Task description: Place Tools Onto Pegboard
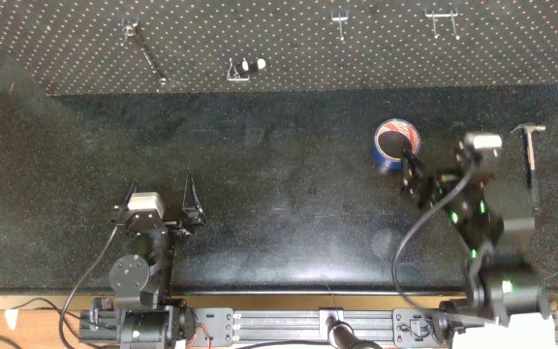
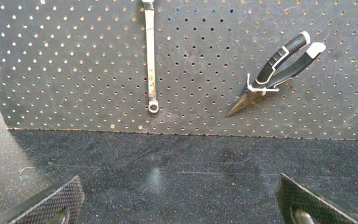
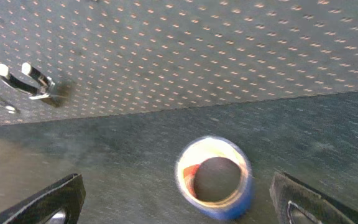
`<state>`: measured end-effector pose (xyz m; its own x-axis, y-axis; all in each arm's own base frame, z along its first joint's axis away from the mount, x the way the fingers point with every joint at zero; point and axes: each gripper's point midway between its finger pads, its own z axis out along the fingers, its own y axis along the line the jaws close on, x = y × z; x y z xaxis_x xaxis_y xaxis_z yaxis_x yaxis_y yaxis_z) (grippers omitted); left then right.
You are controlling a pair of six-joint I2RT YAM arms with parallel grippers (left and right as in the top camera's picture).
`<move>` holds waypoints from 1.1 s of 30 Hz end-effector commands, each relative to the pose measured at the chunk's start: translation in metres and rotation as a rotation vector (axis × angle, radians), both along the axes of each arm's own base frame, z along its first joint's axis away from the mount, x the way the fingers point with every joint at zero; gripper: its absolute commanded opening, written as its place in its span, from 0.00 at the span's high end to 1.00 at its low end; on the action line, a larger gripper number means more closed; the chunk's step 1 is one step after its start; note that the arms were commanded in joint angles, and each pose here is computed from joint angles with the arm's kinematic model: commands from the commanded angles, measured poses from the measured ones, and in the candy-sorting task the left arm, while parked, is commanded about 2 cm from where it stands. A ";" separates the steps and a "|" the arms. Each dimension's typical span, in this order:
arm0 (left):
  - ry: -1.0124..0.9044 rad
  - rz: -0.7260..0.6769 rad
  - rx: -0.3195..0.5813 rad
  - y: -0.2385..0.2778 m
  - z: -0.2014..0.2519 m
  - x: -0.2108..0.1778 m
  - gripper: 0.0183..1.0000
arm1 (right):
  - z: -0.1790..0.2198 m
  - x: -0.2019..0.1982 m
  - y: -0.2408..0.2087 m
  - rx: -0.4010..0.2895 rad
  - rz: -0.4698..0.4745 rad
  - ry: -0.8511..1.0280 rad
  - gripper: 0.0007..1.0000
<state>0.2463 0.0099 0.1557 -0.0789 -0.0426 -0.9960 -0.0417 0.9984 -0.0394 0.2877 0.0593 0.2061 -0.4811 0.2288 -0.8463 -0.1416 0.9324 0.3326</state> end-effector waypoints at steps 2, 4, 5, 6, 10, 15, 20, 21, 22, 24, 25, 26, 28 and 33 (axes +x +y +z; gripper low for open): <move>-0.003 -0.019 -0.009 -0.004 0.000 0.000 0.00 | -0.020 0.033 0.023 0.004 0.036 0.287 0.02; -0.003 -0.019 -0.009 -0.004 0.000 0.000 0.00 | -0.046 0.040 0.024 -0.061 0.016 0.451 0.02; -0.002 -0.019 -0.009 -0.004 0.000 0.000 0.00 | -0.053 0.042 0.022 -0.098 -0.001 0.502 0.02; -0.002 -0.019 -0.009 -0.004 0.000 0.000 0.00 | -0.060 0.047 0.022 -0.151 -0.018 0.557 0.02; -0.002 -0.019 -0.009 -0.004 0.000 0.000 0.00 | -0.082 0.064 0.036 -0.305 0.040 0.624 0.02; -0.002 -0.019 -0.009 -0.004 0.000 0.000 0.00 | -0.119 0.082 0.040 -0.382 0.035 0.750 0.02; -0.002 -0.019 -0.009 -0.004 0.000 0.000 0.00 | -0.142 0.083 0.043 -0.394 0.045 0.800 0.02; -0.002 -0.019 -0.009 -0.004 0.000 0.000 0.01 | -0.143 0.086 0.045 -0.391 0.050 0.793 0.02; -0.002 -0.019 -0.009 -0.004 0.000 0.000 0.00 | -0.144 0.087 0.049 -0.393 0.056 0.785 0.02; -0.002 -0.019 -0.009 -0.004 0.000 0.000 0.00 | -0.149 0.086 0.050 -0.398 0.061 0.797 0.05; -0.002 -0.019 -0.009 -0.004 0.000 0.000 0.00 | -0.153 0.085 0.050 -0.401 0.062 0.809 0.22; -0.002 -0.019 -0.009 -0.004 0.000 0.000 0.00 | -0.157 0.085 0.050 -0.404 0.062 0.818 0.42; -0.002 -0.019 -0.009 -0.004 0.000 0.000 0.00 | -0.165 0.083 0.049 -0.411 0.064 0.840 0.63; -0.002 -0.019 -0.009 -0.004 0.000 0.000 0.00 | -0.131 0.097 0.054 -0.368 0.050 0.721 0.93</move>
<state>0.2462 0.0099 0.1564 -0.0759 -0.0425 -0.9962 -0.0415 0.9984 -0.0394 0.3710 0.1081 0.0399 -0.9709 -0.0544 -0.2333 -0.0576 0.9983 0.0069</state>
